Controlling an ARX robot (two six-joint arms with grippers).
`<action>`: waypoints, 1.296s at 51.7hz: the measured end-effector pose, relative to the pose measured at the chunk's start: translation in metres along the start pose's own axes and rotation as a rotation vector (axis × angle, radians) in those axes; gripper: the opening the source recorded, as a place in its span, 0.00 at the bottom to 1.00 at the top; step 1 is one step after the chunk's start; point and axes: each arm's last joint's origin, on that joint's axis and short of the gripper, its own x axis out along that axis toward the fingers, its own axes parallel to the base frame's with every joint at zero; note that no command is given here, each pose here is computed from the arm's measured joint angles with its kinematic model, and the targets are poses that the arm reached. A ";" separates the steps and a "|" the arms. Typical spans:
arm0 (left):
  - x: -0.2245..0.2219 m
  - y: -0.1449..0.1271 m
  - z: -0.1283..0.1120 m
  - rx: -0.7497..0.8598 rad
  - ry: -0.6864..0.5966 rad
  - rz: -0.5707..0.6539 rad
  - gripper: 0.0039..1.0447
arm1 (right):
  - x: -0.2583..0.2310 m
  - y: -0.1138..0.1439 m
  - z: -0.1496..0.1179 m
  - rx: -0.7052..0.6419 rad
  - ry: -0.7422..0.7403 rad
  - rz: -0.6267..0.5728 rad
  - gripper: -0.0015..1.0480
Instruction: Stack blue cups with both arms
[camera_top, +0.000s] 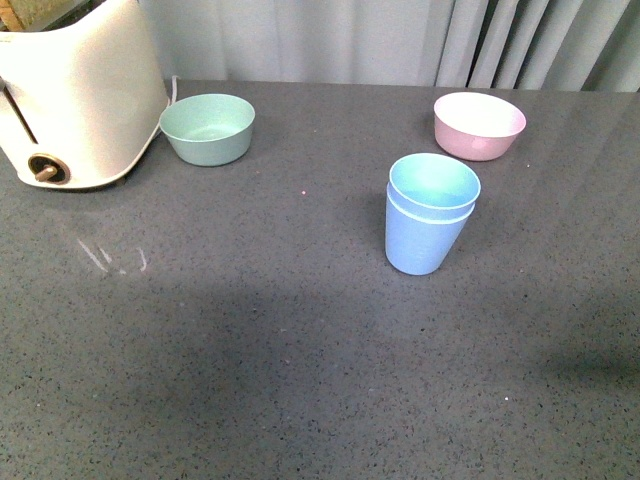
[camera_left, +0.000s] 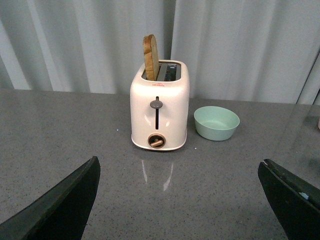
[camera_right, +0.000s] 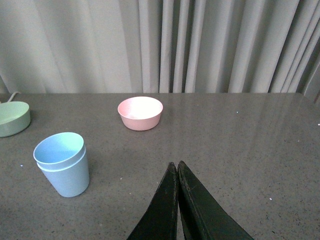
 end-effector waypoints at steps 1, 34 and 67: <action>0.000 0.000 0.000 0.000 0.000 0.000 0.92 | 0.000 0.000 0.000 0.000 0.000 0.000 0.02; 0.000 0.000 0.000 0.000 0.000 0.000 0.92 | -0.012 0.000 -0.003 0.000 0.003 0.000 0.54; 0.000 0.000 0.000 0.000 0.000 0.000 0.92 | -0.012 0.000 -0.002 0.000 0.003 0.000 0.91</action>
